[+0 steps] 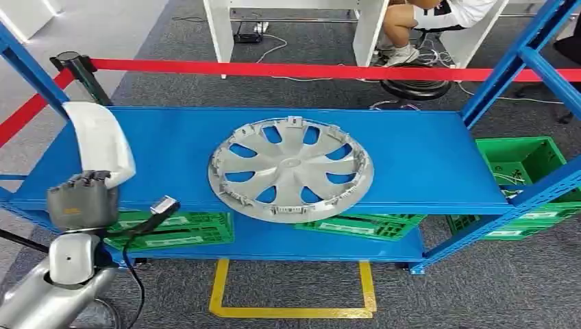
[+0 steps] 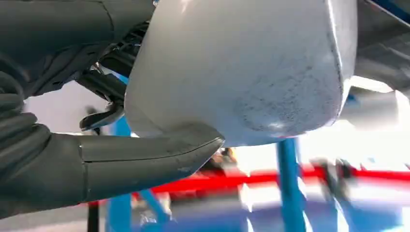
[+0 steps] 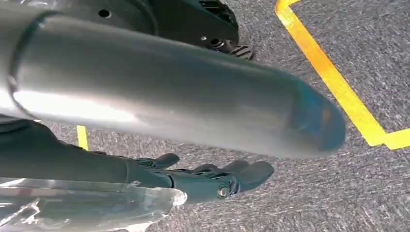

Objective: Take the parts from the cabinet and place them on the table.

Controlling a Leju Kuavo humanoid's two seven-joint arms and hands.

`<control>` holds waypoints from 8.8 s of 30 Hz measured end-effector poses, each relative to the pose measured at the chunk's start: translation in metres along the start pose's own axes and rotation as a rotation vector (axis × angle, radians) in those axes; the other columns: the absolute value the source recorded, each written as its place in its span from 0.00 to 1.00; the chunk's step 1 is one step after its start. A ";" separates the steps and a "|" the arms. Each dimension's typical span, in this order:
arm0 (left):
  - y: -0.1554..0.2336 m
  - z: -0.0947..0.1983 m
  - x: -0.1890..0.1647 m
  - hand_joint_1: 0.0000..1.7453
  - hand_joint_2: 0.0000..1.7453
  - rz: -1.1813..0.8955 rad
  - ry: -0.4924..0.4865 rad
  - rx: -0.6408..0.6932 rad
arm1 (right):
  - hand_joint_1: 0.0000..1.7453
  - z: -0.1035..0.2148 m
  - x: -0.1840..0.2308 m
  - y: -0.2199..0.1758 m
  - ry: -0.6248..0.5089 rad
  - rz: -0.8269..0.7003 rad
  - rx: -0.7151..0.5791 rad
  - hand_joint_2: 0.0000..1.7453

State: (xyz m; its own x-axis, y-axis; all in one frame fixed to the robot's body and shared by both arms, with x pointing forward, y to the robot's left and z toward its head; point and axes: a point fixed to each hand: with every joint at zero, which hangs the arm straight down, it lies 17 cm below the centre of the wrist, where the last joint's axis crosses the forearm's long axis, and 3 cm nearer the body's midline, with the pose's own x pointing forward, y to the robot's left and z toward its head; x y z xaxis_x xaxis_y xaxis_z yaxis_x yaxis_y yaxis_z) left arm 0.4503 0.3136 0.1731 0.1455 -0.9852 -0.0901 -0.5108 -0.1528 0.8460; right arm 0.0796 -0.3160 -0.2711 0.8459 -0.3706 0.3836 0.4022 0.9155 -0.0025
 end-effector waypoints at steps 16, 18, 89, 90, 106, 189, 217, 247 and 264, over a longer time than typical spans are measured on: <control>0.102 -0.037 0.028 0.96 1.00 -0.015 -0.240 0.258 | 0.00 -0.001 0.003 0.002 -0.005 -0.007 0.007 0.00; 0.101 -0.034 0.033 0.96 1.00 -0.003 -0.252 0.257 | 0.00 -0.001 0.003 0.002 -0.006 -0.008 0.007 0.00; 0.068 0.027 0.040 0.96 1.00 0.051 -0.284 0.112 | 0.00 -0.001 0.010 0.002 -0.038 -0.003 -0.007 0.00; 0.068 0.027 0.039 0.96 1.00 0.051 -0.282 0.112 | 0.00 -0.002 0.010 0.002 -0.036 -0.002 -0.008 0.00; 0.077 0.060 0.019 0.96 1.00 0.036 -0.397 0.136 | 0.00 0.000 0.004 0.010 -0.034 0.021 -0.006 0.00; 0.080 0.076 -0.058 0.96 1.00 0.085 -0.082 0.100 | 0.00 0.001 0.006 0.049 -0.043 0.079 -0.009 0.00; 0.081 0.071 -0.065 0.96 1.00 0.092 -0.060 0.109 | 0.00 0.004 -0.002 0.057 -0.060 0.266 0.037 0.00; 0.081 0.066 -0.084 0.96 1.00 0.079 -0.026 0.114 | 0.00 0.004 -0.008 0.061 -0.020 0.255 0.019 0.00; 0.067 0.074 -0.132 0.96 1.00 0.057 0.064 0.075 | 0.00 0.009 -0.015 0.082 -0.017 0.257 0.037 0.00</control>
State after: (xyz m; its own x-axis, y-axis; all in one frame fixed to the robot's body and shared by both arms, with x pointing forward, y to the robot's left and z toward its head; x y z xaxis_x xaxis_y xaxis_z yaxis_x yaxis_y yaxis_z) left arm 0.3342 0.4280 0.2025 0.1675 -0.9858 -0.0071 -0.5810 -0.1046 0.8071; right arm 0.0967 -0.2342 -0.2687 0.9126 -0.1229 0.3900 0.1618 0.9844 -0.0685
